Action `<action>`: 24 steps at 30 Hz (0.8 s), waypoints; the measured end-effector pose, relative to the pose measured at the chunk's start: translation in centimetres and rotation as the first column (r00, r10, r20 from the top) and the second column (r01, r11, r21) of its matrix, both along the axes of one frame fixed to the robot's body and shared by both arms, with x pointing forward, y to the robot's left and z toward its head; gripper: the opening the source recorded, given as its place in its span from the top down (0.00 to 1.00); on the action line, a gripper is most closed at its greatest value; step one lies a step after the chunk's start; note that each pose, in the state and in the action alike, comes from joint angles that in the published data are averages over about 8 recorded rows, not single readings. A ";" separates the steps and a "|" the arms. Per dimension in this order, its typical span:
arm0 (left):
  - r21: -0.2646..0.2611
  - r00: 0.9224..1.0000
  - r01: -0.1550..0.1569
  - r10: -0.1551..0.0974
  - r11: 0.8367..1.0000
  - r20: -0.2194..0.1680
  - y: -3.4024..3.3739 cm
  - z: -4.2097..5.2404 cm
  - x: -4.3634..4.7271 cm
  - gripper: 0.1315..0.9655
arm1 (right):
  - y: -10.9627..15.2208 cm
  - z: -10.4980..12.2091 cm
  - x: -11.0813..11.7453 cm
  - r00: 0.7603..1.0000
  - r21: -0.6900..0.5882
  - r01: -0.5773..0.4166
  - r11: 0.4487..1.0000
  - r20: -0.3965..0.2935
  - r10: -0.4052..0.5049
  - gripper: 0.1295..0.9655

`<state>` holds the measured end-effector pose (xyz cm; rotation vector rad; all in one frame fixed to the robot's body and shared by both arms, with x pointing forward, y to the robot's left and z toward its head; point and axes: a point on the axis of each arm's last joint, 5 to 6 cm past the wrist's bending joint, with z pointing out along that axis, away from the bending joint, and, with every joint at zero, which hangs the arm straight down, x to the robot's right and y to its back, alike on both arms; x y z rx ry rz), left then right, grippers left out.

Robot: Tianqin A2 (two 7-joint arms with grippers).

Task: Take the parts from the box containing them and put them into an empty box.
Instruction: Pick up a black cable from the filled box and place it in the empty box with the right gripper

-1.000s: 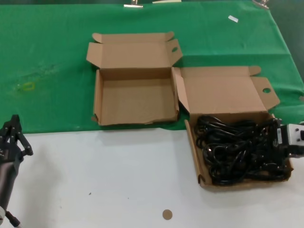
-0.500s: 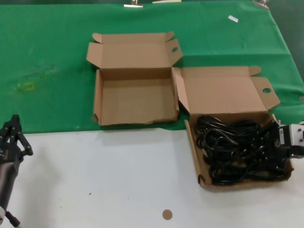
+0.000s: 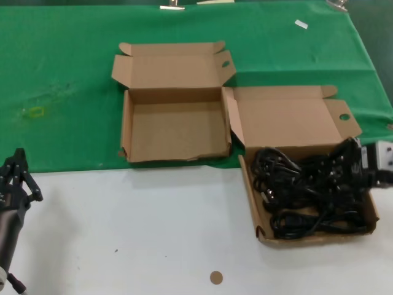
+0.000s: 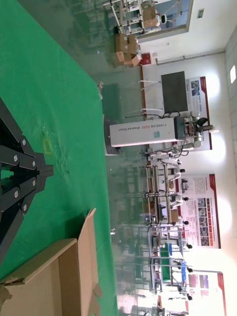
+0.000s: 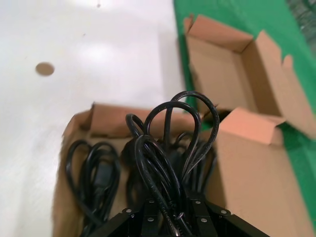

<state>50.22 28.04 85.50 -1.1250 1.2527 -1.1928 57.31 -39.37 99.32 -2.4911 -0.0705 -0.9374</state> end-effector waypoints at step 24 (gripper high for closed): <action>0.000 1.000 0.000 0.000 1.000 0.000 0.00 0.00 0.00 0.99 | 10.7 5.3 9.2 0.985 0.089 -0.100 0.991 0.148 0.086 0.89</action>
